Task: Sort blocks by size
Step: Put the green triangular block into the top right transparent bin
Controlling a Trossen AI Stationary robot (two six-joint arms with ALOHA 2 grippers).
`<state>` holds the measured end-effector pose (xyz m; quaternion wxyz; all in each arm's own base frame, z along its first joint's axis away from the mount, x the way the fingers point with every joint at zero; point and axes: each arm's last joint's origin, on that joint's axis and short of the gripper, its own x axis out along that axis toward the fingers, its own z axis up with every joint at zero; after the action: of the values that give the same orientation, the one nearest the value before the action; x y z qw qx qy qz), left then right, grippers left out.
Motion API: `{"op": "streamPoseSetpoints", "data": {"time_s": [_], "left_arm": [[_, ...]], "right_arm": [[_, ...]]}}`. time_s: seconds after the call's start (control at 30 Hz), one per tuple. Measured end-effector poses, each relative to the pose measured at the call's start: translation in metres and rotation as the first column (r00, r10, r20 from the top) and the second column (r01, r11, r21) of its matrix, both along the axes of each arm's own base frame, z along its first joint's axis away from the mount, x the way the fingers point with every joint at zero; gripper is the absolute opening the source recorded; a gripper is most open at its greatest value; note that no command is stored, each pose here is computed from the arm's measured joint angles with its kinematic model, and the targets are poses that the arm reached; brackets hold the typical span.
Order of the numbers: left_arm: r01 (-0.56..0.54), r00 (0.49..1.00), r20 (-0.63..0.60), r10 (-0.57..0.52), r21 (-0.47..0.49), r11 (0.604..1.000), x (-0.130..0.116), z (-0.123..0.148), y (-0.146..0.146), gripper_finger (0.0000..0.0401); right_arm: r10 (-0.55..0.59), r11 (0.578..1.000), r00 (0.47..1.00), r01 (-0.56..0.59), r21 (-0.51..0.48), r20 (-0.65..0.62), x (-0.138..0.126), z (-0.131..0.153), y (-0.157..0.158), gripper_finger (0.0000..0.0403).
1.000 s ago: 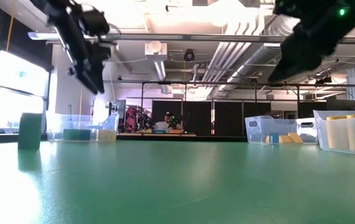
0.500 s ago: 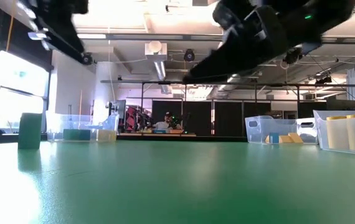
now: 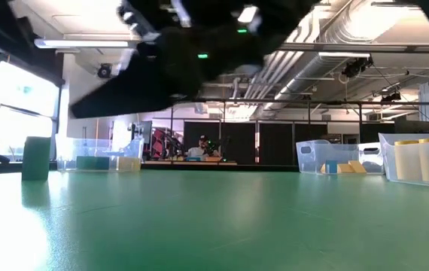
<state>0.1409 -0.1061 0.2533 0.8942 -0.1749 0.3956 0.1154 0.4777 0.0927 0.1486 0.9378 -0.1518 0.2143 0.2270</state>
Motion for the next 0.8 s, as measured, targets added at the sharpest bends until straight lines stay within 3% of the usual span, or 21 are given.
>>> {"op": "streamPoseSetpoints", "data": {"time_s": [0.17, 0.43, 0.63, 0.8], "left_arm": [[-0.012, 0.999, -0.034, 0.011, -0.033, 0.999, -0.012, -0.006, -0.015, 0.0207], [-0.032, 0.999, -0.030, 0.030, -0.059, 0.998, -0.026, -0.016, -0.038, 0.0207], [-0.026, 1.000, 0.014, 0.026, -0.035, 0.999, -0.031, -0.018, -0.044, 0.0207], [-0.021, 0.999, 0.025, 0.022, -0.025, 0.999, -0.031, -0.017, -0.044, 0.0207]], "right_arm": [[0.069, 0.993, 0.998, -0.068, 0.099, -0.008, 0.038, -0.003, 0.016, 0.0232], [0.146, 0.984, 0.989, -0.146, 0.104, 0.008, 0.069, -0.022, 0.061, 0.0232], [0.131, 0.985, 0.990, -0.136, 0.106, 0.053, 0.081, -0.027, 0.072, 0.0232], [0.092, 0.981, 0.994, -0.099, 0.165, 0.050, 0.091, -0.045, 0.067, 0.0232]]}}
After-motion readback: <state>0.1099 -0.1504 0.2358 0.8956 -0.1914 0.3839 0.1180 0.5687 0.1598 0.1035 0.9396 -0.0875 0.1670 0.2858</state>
